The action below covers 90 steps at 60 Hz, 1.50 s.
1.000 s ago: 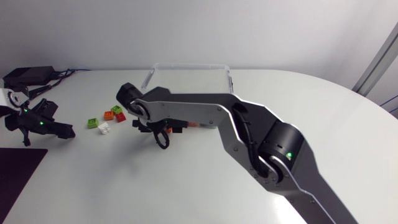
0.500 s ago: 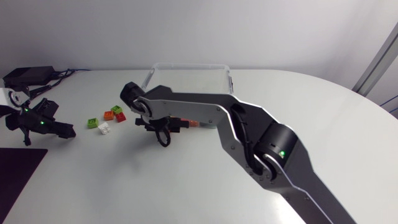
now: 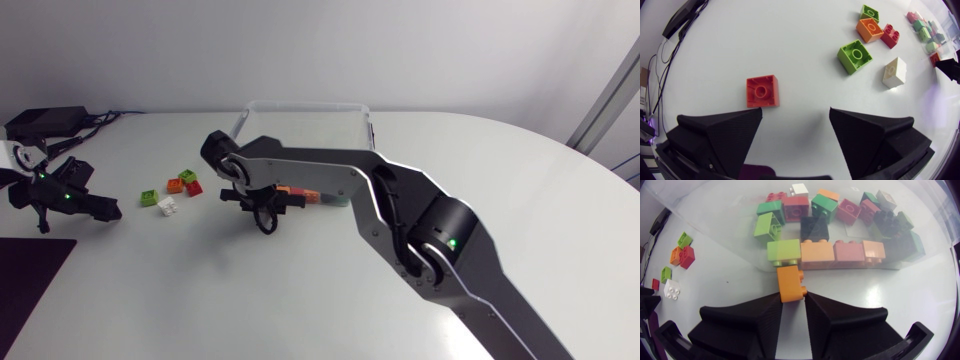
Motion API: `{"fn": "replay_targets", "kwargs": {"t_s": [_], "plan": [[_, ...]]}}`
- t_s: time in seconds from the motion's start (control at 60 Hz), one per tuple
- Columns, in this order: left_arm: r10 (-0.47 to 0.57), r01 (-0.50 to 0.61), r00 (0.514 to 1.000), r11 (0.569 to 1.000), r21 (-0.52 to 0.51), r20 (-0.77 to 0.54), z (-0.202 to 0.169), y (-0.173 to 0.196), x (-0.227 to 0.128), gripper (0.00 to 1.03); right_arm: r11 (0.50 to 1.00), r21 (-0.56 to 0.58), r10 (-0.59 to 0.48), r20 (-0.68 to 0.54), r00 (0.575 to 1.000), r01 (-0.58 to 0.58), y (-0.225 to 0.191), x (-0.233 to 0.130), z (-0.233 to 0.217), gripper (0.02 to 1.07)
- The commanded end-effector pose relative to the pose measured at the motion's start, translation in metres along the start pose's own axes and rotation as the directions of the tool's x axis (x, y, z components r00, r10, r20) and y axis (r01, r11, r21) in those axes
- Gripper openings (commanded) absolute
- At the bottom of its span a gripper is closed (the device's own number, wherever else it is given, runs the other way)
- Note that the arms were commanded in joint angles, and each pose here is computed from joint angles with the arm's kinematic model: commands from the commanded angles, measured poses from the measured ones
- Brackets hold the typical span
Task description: Place the duplo bricks in the container
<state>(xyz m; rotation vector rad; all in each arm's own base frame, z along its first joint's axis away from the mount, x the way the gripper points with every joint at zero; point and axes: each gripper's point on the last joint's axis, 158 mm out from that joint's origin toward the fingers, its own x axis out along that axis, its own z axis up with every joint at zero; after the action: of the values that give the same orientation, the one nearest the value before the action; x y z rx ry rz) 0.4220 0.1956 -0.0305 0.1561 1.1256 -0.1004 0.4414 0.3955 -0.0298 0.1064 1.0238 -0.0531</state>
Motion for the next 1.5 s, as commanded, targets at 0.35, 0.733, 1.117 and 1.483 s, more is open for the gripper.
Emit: {"fn": "replay_targets", "kwargs": {"t_s": [0.35,0.733,1.117,1.483], "plan": [[0.061,-0.060,0.993,0.998,-0.006,0.103,0.031,0.024,-0.037,0.93,0.991,-0.129,0.049,0.040,0.998,-0.044,0.003,-0.058,-0.019,0.23],[0.083,-0.081,0.995,0.996,-0.025,0.058,0.024,0.044,-0.008,0.93,0.963,-0.195,0.215,0.148,0.965,-0.185,0.025,-0.143,0.008,0.23],[0.062,-0.062,0.998,0.998,-0.023,0.011,0.019,0.030,0.014,0.75,0.963,-0.080,0.271,0.306,0.913,-0.259,-0.008,-0.210,0.088,0.23],[0.047,-0.047,0.999,0.998,-0.038,-0.004,0.016,0.024,0.023,0.47,0.962,0.025,0.234,0.428,0.873,-0.271,-0.071,-0.252,0.161,0.23]]}}
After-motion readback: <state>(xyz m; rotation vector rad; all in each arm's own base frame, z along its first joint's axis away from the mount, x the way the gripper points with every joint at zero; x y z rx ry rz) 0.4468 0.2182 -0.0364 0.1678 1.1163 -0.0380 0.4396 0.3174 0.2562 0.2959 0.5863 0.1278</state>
